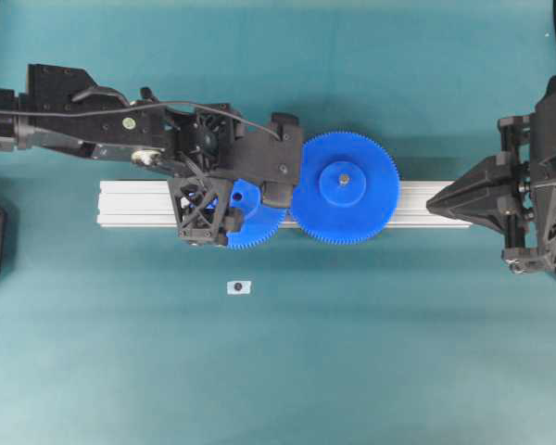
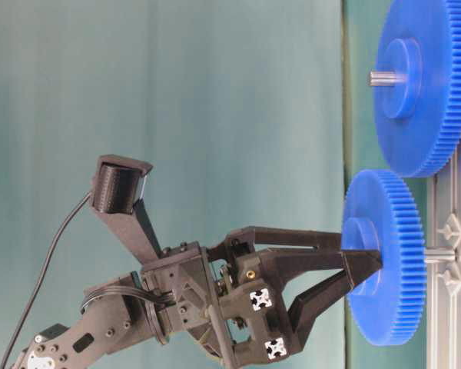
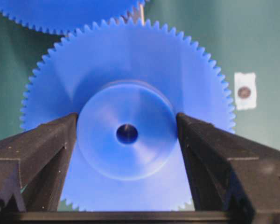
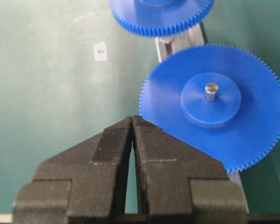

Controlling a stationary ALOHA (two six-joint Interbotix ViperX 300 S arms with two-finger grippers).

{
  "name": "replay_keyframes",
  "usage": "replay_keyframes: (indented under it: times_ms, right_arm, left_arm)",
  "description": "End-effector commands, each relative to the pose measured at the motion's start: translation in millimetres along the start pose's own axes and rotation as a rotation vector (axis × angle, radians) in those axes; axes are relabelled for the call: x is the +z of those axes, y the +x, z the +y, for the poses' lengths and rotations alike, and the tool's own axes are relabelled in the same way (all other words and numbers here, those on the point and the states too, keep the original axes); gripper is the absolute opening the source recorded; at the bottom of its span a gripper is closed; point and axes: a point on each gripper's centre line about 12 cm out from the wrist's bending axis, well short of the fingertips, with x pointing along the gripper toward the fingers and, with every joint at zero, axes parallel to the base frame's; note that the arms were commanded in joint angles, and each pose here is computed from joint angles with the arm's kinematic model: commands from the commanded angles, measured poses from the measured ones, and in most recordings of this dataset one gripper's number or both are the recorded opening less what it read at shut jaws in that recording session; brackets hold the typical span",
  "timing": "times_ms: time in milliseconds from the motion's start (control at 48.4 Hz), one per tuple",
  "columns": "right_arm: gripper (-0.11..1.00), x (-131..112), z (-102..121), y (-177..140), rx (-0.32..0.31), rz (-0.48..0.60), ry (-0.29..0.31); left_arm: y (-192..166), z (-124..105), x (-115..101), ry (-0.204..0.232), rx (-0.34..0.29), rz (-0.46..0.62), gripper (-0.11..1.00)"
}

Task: Insert the small gear onto the shaft.
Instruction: 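Lower the gear's bore onto the shaft, meshing with the large gear, then open the left gripper and withdraw it to the left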

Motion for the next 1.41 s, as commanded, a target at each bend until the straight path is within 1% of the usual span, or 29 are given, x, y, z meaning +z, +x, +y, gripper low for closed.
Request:
replay_keyframes:
  times_ms: [0, 331, 620, 889, 1013, 1261, 1385]
  right_arm:
    - [0.11, 5, 1, -1, 0.004, -0.019, 0.012]
    - [0.11, 5, 1, -1, 0.006, -0.021, 0.013]
    - [0.11, 4, 1, -1, 0.004, -0.018, 0.012]
    - [0.11, 3, 1, -2, 0.006, -0.021, 0.011]
    - [0.11, 1, 0, -4, 0.005, -0.024, 0.012]
    - [0.11, -1, 0, -14, 0.014, -0.054, 0.014]
    - [0.11, -2, 0, -20, 0.018, -0.071, 0.014]
  left_arm:
    - [-16, 5, 10, -0.007, 0.015, -0.052, 0.79]
    - [-19, 6, 15, -0.010, 0.018, -0.064, 0.84]
    - [-22, 5, 15, -0.012, 0.019, -0.071, 0.84]
    - [-49, 5, 12, -0.020, 0.030, -0.122, 0.84]
    - [-61, 4, 6, -0.039, 0.033, -0.142, 0.84]
    - [-72, 0, -8, -0.109, 0.029, -0.151, 0.84]
    - [-82, -2, -11, -0.123, 0.029, -0.177, 0.84]
